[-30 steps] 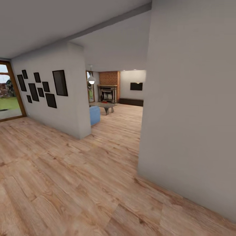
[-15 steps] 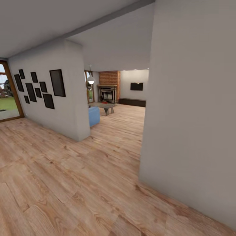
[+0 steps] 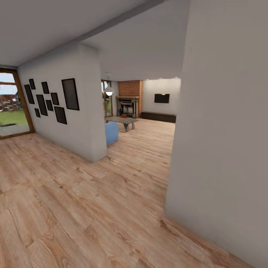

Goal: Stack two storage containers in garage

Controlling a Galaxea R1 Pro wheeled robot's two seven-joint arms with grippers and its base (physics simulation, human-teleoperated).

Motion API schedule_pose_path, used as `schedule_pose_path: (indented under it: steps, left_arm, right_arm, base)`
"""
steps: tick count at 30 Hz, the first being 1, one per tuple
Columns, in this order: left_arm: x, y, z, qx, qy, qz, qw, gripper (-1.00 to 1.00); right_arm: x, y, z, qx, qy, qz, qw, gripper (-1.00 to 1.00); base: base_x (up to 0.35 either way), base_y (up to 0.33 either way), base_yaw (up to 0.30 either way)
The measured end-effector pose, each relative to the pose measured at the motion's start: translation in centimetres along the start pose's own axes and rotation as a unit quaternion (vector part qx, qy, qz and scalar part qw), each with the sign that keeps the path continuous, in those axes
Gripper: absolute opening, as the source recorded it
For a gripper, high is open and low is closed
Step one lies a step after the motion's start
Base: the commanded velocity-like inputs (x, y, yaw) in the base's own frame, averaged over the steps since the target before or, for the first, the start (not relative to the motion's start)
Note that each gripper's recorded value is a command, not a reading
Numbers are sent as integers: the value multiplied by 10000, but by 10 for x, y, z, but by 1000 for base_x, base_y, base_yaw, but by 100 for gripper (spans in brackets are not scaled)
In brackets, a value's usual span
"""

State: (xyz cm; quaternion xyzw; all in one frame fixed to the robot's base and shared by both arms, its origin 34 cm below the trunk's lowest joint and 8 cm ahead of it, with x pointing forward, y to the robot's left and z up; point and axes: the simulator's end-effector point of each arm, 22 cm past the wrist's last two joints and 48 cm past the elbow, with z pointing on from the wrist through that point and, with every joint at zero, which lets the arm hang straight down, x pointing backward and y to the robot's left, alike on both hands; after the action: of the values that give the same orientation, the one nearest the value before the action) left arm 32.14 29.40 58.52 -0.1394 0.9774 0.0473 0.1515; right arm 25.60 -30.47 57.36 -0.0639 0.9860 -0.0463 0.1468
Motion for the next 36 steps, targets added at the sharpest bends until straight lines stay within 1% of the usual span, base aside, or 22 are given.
schedule_pose_path:
  steps: [23,36]
  left_arm:
    - [0,0,0,-2,0,-5,10000,100]
    - [0,0,0,1,8,6,10000,100]
  right_arm:
    - [0,0,0,10,8,53,10000,100]
    - [2,0,0,-1,34,38,10000,100]
  base:
    - [321,0,266]
    - [321,0,33]
